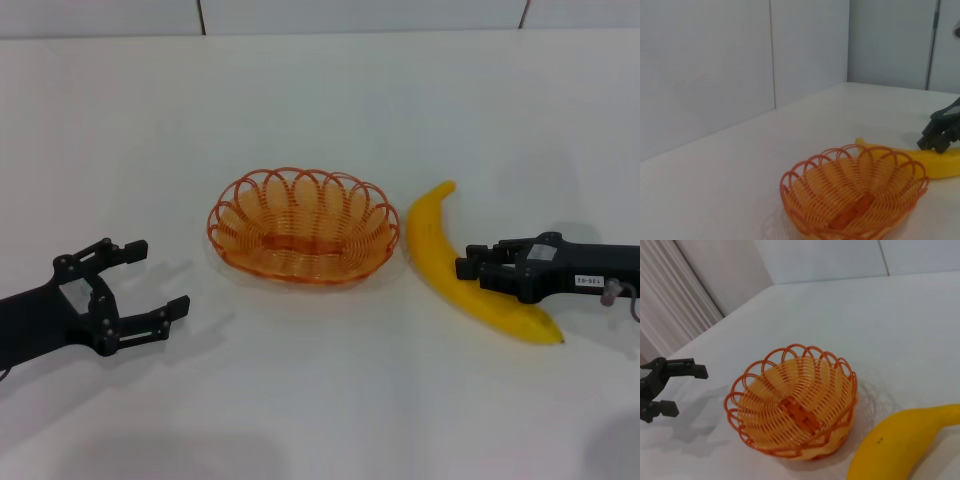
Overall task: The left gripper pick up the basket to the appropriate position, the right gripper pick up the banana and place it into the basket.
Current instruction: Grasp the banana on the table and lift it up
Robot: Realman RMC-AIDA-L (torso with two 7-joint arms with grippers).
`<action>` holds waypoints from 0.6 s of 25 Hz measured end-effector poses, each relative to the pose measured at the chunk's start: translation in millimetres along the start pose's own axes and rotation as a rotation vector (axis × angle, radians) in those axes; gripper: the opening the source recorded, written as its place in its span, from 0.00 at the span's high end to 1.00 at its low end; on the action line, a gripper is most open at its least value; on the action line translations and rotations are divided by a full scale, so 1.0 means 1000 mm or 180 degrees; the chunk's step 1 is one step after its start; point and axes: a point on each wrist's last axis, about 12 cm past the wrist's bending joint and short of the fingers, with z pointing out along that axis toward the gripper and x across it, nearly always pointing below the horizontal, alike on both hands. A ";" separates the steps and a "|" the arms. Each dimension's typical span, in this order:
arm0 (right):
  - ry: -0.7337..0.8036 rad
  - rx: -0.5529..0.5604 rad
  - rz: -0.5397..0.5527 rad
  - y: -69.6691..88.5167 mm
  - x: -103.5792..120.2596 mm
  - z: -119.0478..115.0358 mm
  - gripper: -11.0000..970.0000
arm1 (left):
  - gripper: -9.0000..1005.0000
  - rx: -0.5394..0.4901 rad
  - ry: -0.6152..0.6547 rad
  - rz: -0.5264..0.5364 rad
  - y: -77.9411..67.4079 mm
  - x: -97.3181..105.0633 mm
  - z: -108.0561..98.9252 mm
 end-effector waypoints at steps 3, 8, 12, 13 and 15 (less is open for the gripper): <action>-0.0036 -0.0002 0.0005 0.000 -0.001 -0.001 0.66 | 0.09 -0.0001 0.0001 -0.0001 0.000 0.000 0.000; -0.0454 0.0028 -0.0095 -0.005 -0.017 -0.016 0.75 | 0.09 -0.0001 0.0002 0.0022 0.000 0.000 0.000; -0.0713 -0.0026 -0.0213 -0.008 -0.032 -0.035 0.79 | 0.09 0.0010 0.0004 0.0051 0.001 -0.001 0.001; -0.0734 -0.0062 -0.0240 -0.008 -0.034 -0.039 0.79 | 0.09 0.0019 -0.0001 0.0092 0.002 -0.002 0.002; -0.0749 -0.0110 -0.0267 -0.009 -0.037 -0.046 0.79 | 0.09 0.0027 -0.0013 0.0128 0.002 -0.004 0.004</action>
